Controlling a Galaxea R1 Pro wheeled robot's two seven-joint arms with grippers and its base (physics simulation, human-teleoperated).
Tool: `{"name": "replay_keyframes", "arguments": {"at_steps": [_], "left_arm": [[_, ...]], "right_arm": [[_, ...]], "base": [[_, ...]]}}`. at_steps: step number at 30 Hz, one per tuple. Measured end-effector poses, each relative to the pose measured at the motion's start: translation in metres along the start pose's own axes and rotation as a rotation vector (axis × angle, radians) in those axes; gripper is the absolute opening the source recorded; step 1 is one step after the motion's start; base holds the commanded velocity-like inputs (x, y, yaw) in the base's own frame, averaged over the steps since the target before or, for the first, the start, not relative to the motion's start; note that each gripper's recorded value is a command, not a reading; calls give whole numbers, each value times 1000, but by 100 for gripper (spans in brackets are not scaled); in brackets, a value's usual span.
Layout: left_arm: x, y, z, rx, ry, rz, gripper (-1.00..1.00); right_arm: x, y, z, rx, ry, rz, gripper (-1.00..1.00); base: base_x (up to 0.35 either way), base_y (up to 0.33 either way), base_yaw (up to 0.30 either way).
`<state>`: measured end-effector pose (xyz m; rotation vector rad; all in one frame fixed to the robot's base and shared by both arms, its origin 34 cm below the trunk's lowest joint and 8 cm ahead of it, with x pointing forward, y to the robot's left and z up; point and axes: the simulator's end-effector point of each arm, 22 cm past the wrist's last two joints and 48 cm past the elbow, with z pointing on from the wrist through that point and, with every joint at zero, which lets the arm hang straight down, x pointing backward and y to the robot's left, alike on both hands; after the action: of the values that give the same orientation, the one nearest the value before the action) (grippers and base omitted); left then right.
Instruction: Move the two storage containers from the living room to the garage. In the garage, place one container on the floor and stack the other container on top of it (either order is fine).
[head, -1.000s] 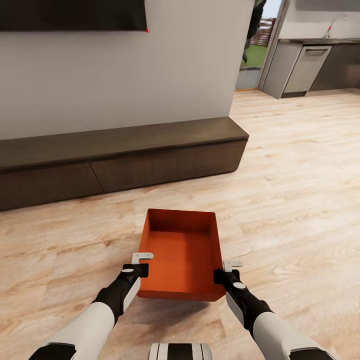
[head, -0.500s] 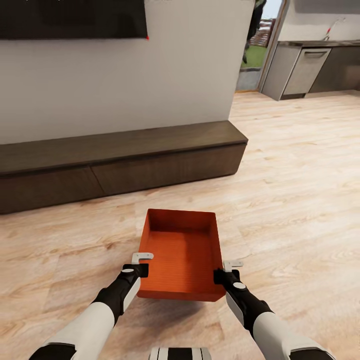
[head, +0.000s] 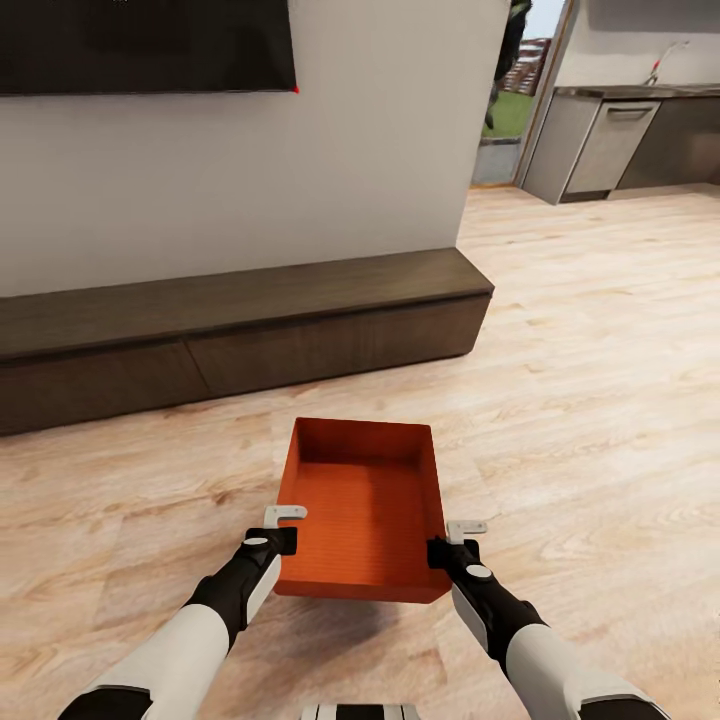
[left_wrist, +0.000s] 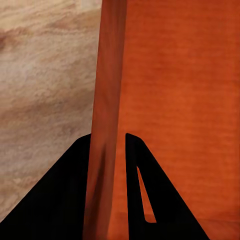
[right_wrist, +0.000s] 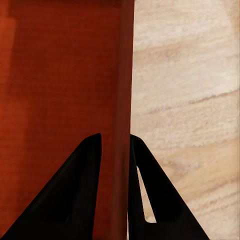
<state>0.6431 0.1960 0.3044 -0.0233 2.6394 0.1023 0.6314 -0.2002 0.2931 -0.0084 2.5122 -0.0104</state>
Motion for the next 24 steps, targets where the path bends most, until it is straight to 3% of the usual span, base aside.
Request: {"name": "replay_keyframes", "arguments": {"at_steps": [24], "left_arm": [[-34,3,-40,-1,0,0,-100]], "right_arm": [[-38,0,-35,0,0,1,-100]], "base": [[0,0,0]]}}
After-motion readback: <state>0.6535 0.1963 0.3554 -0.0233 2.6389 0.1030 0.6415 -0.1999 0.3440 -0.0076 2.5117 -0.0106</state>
